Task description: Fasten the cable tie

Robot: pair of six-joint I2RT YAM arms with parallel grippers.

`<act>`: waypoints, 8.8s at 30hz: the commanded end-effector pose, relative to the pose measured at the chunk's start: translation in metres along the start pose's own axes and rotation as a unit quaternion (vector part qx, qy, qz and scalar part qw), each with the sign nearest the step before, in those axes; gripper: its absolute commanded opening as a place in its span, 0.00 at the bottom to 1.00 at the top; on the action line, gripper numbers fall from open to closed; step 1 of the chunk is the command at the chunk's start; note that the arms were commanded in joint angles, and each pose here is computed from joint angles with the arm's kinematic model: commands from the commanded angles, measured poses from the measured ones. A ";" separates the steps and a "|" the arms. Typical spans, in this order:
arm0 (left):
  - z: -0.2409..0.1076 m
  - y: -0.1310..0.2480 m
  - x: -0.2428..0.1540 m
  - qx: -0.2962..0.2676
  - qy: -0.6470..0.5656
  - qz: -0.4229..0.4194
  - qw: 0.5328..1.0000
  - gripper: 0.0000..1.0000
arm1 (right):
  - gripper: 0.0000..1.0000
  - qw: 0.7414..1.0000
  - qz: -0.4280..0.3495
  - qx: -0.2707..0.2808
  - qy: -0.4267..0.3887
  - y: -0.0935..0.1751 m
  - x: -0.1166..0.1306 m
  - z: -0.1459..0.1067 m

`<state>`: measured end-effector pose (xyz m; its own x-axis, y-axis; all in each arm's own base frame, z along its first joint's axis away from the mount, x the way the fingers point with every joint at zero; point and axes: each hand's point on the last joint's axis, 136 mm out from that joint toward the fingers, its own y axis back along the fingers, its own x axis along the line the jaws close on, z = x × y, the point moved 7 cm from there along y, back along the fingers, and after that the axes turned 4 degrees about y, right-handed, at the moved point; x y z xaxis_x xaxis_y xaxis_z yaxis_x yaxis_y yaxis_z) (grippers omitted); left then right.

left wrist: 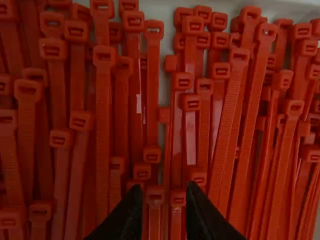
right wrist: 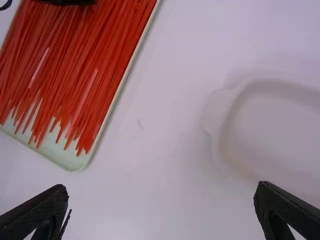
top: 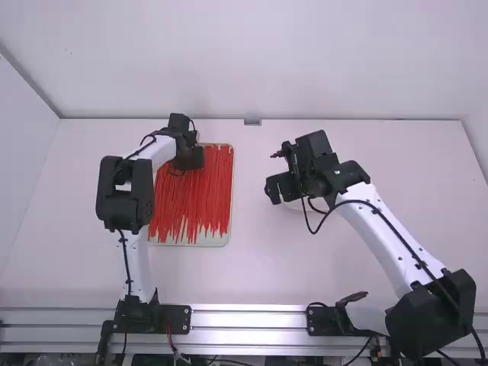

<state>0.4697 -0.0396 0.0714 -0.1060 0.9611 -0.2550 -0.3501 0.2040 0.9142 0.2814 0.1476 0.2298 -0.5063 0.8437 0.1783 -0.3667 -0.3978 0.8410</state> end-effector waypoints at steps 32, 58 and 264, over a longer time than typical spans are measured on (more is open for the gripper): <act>-0.012 -0.015 0.003 0.011 0.010 0.021 1.000 0.15 | 0.99 1.000 0.001 -0.013 0.004 0.005 0.003 0.010; -0.017 -0.021 0.002 0.020 0.010 0.022 1.000 0.08 | 1.00 1.000 0.001 -0.011 0.004 0.005 0.003 0.009; -0.061 0.408 -0.208 -0.303 -0.414 -0.582 0.631 0.12 | 0.00 0.815 0.302 -0.418 0.263 0.143 0.072 0.100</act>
<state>0.2932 -0.1693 0.4705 0.9792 0.0468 -0.1974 -0.0652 0.9940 -0.0875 0.2713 0.1874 0.4021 -0.9747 0.2214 0.0319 -0.2209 -0.9751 0.0179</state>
